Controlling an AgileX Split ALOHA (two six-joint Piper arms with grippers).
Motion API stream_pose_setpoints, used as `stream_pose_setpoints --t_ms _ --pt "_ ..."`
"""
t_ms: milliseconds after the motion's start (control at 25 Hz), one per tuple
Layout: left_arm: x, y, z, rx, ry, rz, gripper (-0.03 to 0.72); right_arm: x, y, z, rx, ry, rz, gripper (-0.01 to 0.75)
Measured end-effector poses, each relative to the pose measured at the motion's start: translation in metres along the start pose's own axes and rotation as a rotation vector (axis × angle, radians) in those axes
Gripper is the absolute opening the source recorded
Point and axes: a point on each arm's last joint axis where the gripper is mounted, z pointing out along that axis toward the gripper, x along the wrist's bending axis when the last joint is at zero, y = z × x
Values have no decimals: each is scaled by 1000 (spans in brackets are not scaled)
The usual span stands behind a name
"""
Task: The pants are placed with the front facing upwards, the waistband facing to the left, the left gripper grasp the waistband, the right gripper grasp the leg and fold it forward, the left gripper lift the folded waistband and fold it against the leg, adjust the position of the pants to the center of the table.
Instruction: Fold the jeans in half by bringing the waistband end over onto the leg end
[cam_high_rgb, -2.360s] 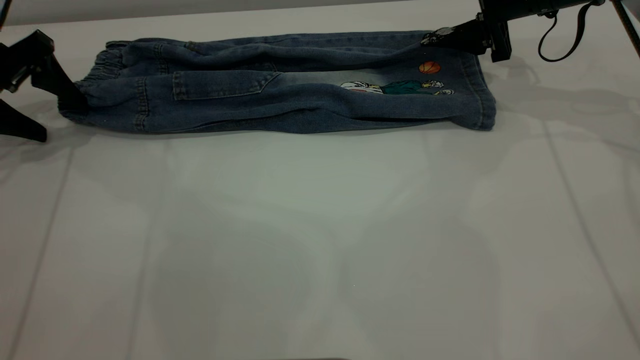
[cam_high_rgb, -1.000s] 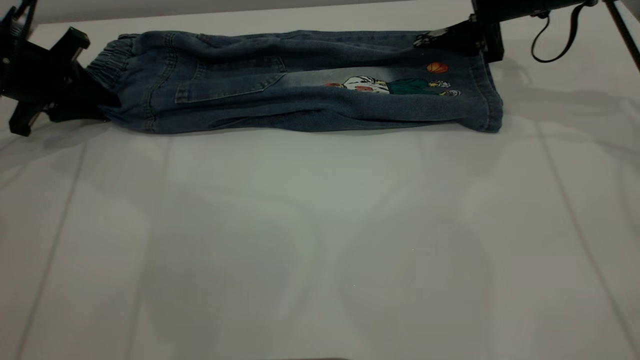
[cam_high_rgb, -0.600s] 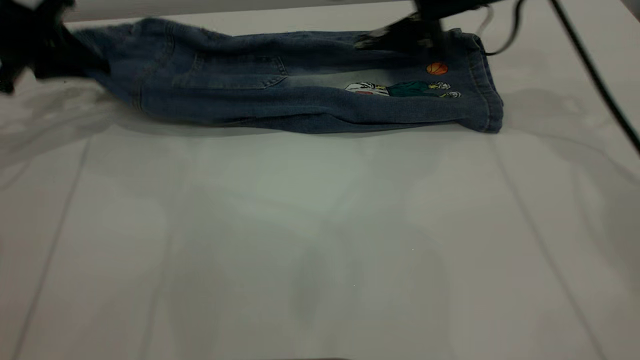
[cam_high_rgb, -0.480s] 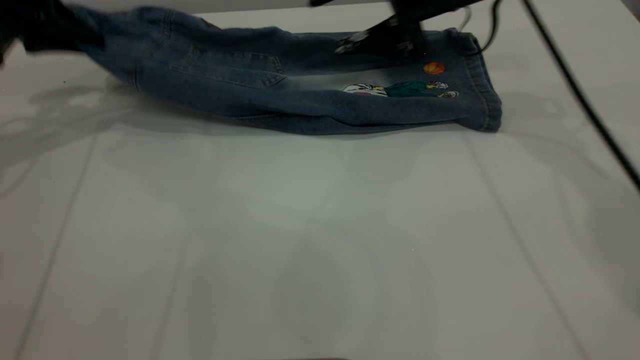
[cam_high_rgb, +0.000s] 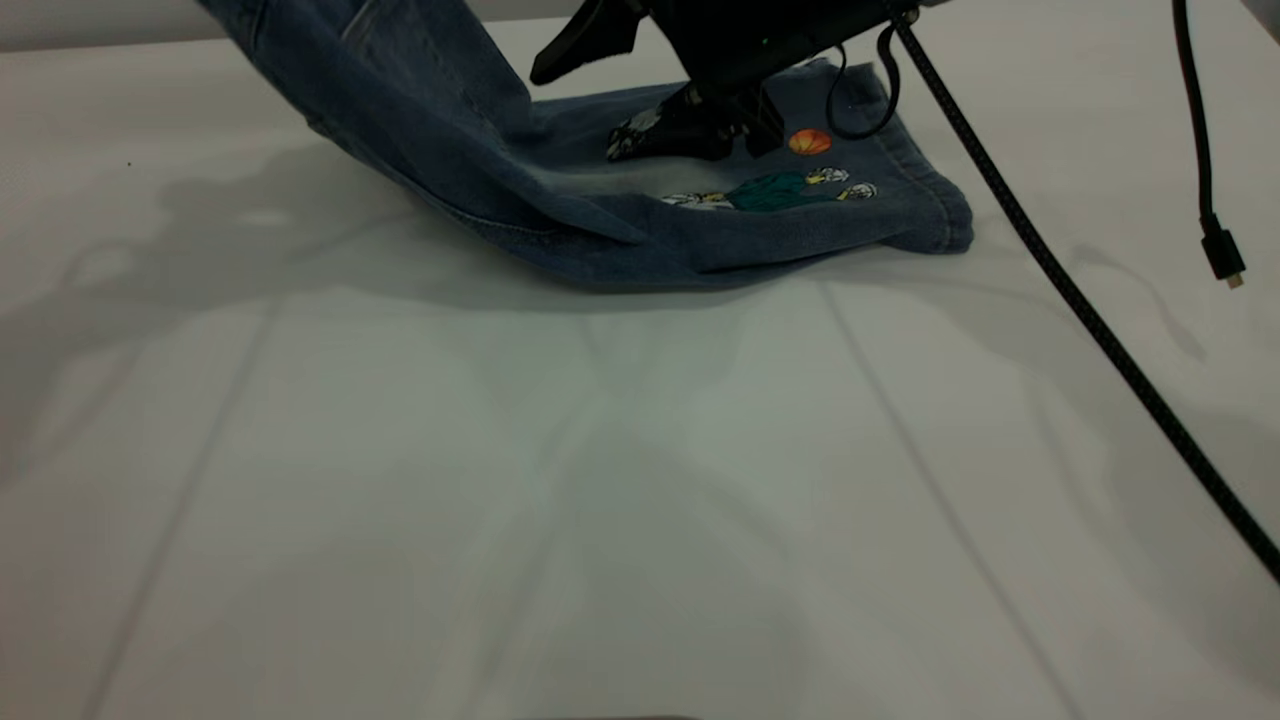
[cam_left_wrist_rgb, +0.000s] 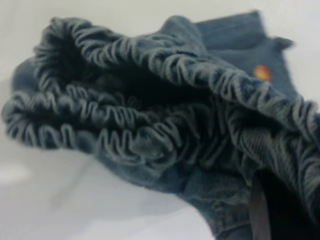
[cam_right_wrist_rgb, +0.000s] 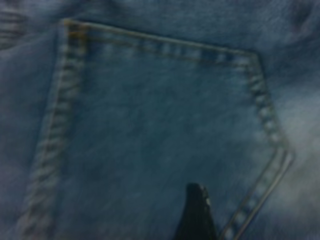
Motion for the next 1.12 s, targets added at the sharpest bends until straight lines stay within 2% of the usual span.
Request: stream_pose_setpoints --t_ms 280,440,560,760,920,1120 --pt "-59 -1 -5 -4 -76 125 48 3 -11 10 43 8 -14 484" --pt "-73 -4 2 1 -88 154 48 4 -20 10 127 17 -69 484" --pt "-77 -5 5 -2 -89 162 48 -12 -11 -5 160 -31 -109 484" --pt "-96 -7 15 -28 -86 201 48 -47 15 -40 142 -140 -66 484" --pt "-118 -10 27 -78 -78 239 48 -51 6 -39 220 -206 -122 484" --pt "-133 -18 49 -69 -93 249 48 -50 2 -37 255 -204 -132 484"
